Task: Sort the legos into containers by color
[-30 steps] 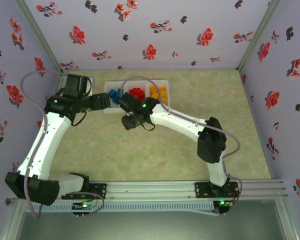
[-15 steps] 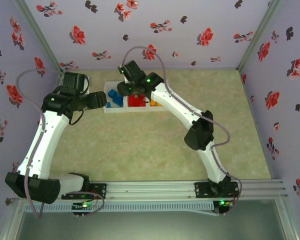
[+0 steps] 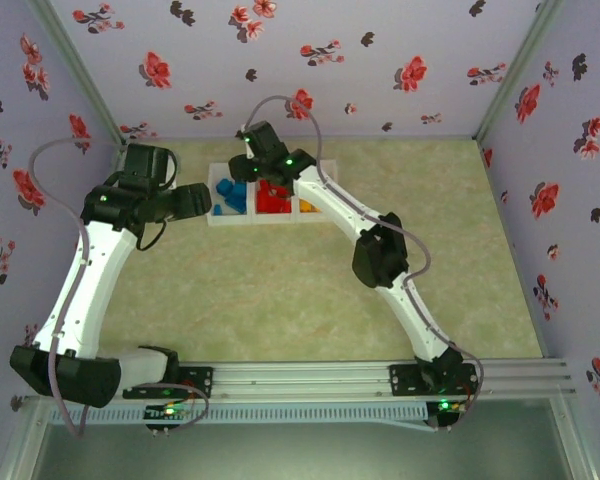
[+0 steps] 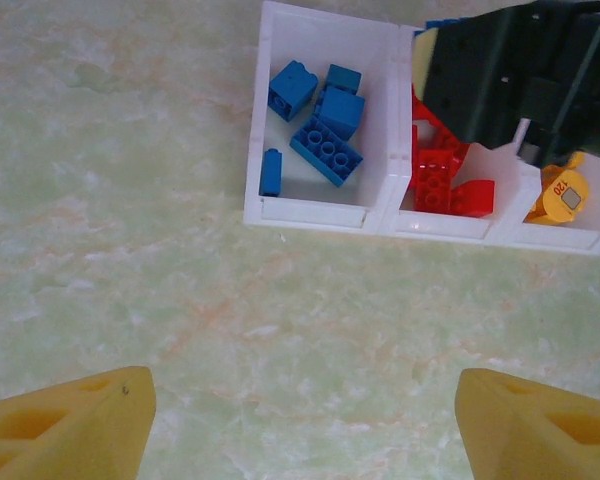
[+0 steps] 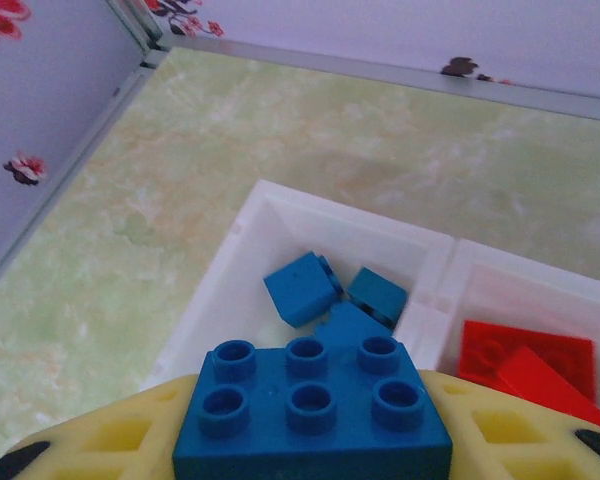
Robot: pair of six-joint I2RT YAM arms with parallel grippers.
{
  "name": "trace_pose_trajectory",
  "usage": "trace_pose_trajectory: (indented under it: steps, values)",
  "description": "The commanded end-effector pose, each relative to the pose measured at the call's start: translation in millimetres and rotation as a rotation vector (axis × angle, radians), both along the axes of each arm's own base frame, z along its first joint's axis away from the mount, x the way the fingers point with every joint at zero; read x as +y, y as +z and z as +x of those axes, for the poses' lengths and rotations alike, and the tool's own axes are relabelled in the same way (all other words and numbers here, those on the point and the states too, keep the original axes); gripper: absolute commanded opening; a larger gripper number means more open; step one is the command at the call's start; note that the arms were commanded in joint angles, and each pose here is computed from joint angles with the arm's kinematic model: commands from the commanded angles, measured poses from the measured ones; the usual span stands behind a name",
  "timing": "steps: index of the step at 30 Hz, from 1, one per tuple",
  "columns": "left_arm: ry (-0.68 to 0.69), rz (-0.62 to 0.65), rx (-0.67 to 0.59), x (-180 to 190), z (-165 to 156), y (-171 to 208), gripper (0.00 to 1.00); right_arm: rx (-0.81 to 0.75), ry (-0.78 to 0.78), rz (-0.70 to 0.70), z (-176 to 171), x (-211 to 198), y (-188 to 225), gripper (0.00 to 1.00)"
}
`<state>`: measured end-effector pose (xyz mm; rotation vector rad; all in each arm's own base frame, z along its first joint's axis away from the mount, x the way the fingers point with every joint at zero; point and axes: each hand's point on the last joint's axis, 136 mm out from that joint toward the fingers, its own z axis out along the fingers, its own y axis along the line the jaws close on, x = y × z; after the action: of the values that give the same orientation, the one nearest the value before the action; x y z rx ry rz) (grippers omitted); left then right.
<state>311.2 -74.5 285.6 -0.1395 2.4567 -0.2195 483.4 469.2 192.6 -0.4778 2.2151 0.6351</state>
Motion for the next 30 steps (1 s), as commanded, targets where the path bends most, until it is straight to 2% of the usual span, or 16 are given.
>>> trace_pose_trajectory:
  steps: [1,3,7,10,16,21,25,30]
  values:
    - [0.031,0.000,0.002,6,-2,3,0.79,-0.035,-0.001,0.138,11,24,15,0.50]
    - [0.033,-0.001,0.000,6,-4,3,0.79,-0.028,-0.009,0.162,15,29,8,0.53]
    - [0.034,-0.009,-0.003,6,-6,4,0.79,-0.023,-0.027,0.194,22,35,1,0.73]
    - [0.035,-0.008,-0.003,7,-8,3,0.80,-0.032,-0.038,0.197,24,34,5,0.83]
    - [0.031,-0.001,-0.022,8,-8,7,0.83,-0.076,-0.039,0.137,15,14,41,0.89]
    - [0.009,0.007,-0.096,8,1,27,0.90,-0.125,-0.001,0.053,-12,-15,82,0.95]
    - [-0.007,0.005,-0.180,6,12,52,0.95,-0.177,-0.033,-0.044,-33,-56,110,1.00]
    - [-0.039,0.004,-0.257,0,27,78,0.99,-0.250,-0.090,-0.055,-61,-111,140,1.00]
